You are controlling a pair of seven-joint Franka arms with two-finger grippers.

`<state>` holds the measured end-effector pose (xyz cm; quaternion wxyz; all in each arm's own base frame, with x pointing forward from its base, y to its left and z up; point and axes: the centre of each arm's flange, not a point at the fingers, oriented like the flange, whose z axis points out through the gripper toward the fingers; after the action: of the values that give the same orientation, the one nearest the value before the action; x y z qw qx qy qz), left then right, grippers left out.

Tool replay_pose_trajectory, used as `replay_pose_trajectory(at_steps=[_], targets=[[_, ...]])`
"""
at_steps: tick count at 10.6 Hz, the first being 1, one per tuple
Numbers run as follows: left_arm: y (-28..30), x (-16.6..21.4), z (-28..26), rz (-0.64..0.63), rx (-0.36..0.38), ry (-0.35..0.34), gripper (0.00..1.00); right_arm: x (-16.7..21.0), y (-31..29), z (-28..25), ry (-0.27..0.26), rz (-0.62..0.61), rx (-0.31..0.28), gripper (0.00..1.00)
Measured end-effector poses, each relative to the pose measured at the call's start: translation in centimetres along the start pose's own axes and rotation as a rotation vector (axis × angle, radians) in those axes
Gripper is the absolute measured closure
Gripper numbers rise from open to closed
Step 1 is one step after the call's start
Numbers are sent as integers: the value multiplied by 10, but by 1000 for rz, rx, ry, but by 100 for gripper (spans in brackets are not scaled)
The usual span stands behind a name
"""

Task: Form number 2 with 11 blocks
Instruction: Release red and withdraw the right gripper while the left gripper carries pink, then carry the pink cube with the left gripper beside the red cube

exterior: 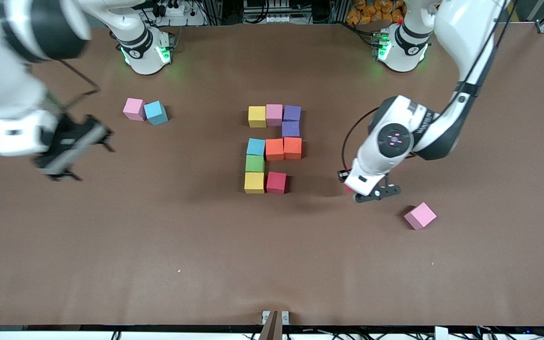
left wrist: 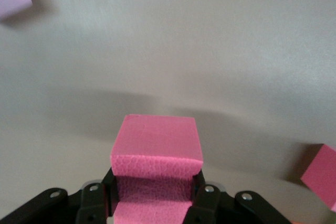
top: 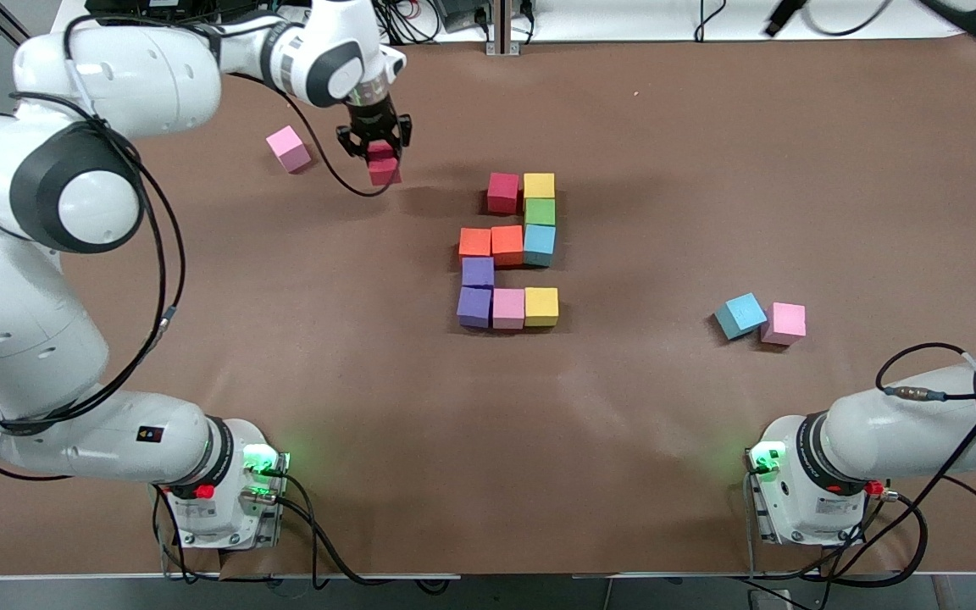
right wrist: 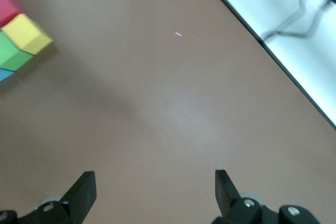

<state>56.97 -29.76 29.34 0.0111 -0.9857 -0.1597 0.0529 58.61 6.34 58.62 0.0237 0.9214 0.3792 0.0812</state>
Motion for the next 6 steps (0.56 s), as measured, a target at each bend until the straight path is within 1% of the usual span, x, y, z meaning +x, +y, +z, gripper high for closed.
replay_pose_trajectory(at_steps=[1,2,3,4,5,6], targets=[[7,-7,8,-81,-11,-34,46,-14,4,-12,-20,71,-6,0],[15,-14,14,-159,-26,-68,46,-23,-5,-24,-65,177,3,0],[24,-22,17,-229,-33,-80,46,-29,-17,-35,-103,297,6,0],[32,-28,20,-296,-35,-81,46,-33,-24,-44,-119,402,3,0],[38,-33,25,-357,-36,-85,46,-39,-27,-51,-128,482,4,0],[46,-38,30,-417,-43,-86,46,-46,-22,-55,-133,534,4,0]])
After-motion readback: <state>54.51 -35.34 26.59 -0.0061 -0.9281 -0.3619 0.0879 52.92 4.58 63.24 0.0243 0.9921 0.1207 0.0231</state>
